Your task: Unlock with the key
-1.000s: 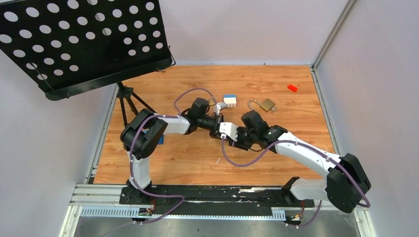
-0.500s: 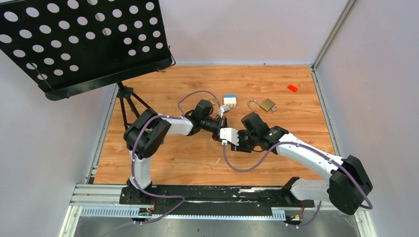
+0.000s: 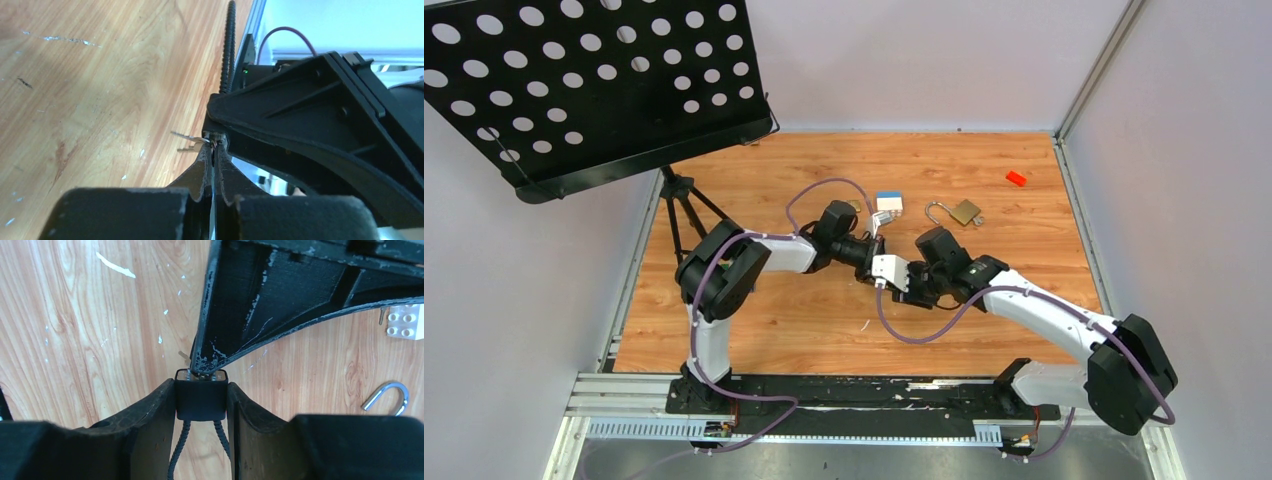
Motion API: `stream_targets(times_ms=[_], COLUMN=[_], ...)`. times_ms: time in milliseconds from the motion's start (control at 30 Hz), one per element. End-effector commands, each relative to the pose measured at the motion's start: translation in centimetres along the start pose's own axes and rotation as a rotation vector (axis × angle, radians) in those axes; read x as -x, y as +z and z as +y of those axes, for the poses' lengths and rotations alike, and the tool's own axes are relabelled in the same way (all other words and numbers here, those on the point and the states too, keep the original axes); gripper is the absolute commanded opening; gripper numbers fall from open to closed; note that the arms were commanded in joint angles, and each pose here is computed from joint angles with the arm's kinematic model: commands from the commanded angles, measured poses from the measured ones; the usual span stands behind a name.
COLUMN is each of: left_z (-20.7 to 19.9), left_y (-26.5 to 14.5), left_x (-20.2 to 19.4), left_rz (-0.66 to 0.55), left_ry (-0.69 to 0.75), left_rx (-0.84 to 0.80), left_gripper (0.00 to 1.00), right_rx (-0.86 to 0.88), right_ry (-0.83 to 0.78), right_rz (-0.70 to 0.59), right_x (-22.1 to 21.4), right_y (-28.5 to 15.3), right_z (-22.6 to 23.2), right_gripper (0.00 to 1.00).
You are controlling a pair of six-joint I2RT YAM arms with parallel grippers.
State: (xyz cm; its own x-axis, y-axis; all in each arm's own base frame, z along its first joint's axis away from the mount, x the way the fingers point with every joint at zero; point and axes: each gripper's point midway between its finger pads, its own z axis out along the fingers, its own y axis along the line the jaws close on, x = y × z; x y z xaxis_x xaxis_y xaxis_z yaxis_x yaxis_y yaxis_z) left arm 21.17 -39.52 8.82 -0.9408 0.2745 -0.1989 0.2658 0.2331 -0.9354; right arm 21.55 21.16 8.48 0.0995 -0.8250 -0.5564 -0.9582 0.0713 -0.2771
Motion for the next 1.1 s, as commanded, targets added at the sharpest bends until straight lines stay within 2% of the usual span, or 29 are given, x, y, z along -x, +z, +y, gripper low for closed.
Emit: stream_targets(times_ms=[0,267,600,1067], left_z=[-3.8,-4.1,-5.6,-5.2], left_y=[0.0,-1.2,-2.8,-4.2], left_x=[1.0,1.0,0.0,-2.6], left_rz=[-0.018,-0.021,0.001,0.108], left_ry=[0.348,0.592,0.991,1.427], left_rx=[0.029,0.068,0.098,0.191], left_gripper=[0.0,0.0,0.0,0.0], right_rx=[-0.033,0.114,0.251,0.381], right_ry=[-0.066,0.005,0.083,0.167], right_rz=[-0.429,-0.511,-0.521,-0.512], right_x=[10.2,10.4,10.0,9.4], right_y=[-2.6,-3.4,-2.5,-1.5], right_z=[-3.7,-2.6,-1.6,-0.7], right_gripper=[0.0,0.0,0.0,0.0])
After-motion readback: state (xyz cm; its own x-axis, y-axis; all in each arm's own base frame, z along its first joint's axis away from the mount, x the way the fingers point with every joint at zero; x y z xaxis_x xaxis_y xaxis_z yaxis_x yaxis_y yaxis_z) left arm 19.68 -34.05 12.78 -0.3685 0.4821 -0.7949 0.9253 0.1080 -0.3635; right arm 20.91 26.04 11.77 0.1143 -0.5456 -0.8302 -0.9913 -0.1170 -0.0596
